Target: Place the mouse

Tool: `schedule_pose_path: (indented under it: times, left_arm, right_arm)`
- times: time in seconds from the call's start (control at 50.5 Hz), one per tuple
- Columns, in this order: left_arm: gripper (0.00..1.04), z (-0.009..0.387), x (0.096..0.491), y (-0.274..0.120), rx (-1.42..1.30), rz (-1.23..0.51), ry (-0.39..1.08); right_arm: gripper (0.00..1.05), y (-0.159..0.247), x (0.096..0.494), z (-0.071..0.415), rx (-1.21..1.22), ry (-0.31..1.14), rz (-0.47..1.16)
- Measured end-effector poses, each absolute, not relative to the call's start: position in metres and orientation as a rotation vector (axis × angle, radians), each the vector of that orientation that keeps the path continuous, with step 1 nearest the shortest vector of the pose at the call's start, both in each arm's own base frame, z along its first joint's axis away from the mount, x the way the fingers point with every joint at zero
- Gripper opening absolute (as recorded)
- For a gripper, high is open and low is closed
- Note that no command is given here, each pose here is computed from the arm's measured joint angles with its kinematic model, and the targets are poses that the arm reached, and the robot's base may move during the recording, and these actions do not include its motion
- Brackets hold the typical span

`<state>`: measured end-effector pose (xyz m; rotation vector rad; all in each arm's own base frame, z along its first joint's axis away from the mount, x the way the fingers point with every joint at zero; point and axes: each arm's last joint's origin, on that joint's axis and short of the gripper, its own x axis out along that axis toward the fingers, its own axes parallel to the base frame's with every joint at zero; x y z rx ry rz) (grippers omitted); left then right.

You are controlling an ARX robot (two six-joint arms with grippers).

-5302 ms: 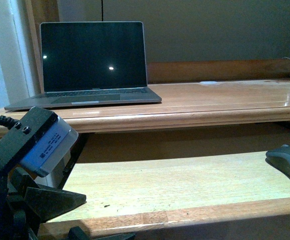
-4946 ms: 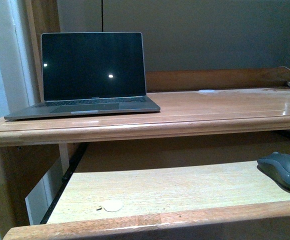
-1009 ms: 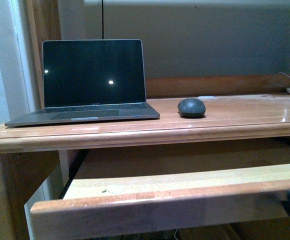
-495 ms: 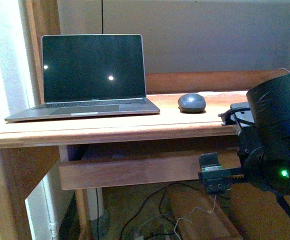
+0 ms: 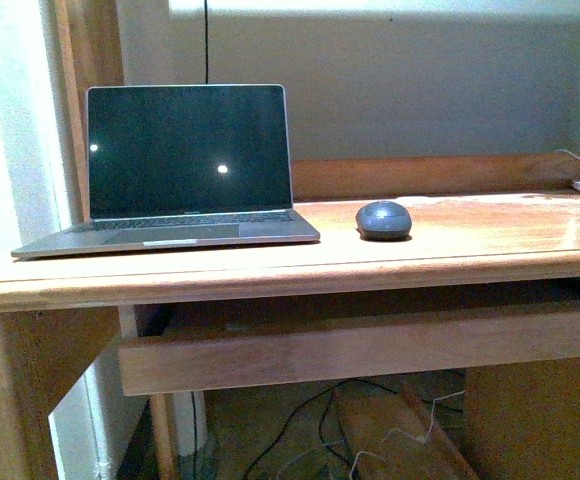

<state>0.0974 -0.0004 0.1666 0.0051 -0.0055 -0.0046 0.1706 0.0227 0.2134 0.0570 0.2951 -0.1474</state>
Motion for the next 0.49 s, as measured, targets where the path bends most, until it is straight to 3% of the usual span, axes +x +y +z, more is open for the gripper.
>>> schedule_pose_path:
  times: [0.138,0.237,0.317,0.495]
  left_arm:
    - [0.97,0.167,0.097,0.0,0.005,-0.004,-0.006]
    - [0.97,0.167,0.097,0.0,0.005,-0.004,-0.006]
    - [0.97,0.167,0.097,0.0,0.005,-0.005,-0.006]
    - [0.97,0.167,0.097,0.0,0.005,-0.005,-0.006]
  right_arm:
    - [0.97,0.01,0.112,0.215,0.089,0.181,-0.233]
    - [0.96,0.007,0.099,0.214,0.121,0.104,-0.221]
    - [0.81,0.001,0.098,0.2,0.08,0.018,-0.067]
    - [0.55,0.001,0.098,0.184,0.028,0.014,0.005]
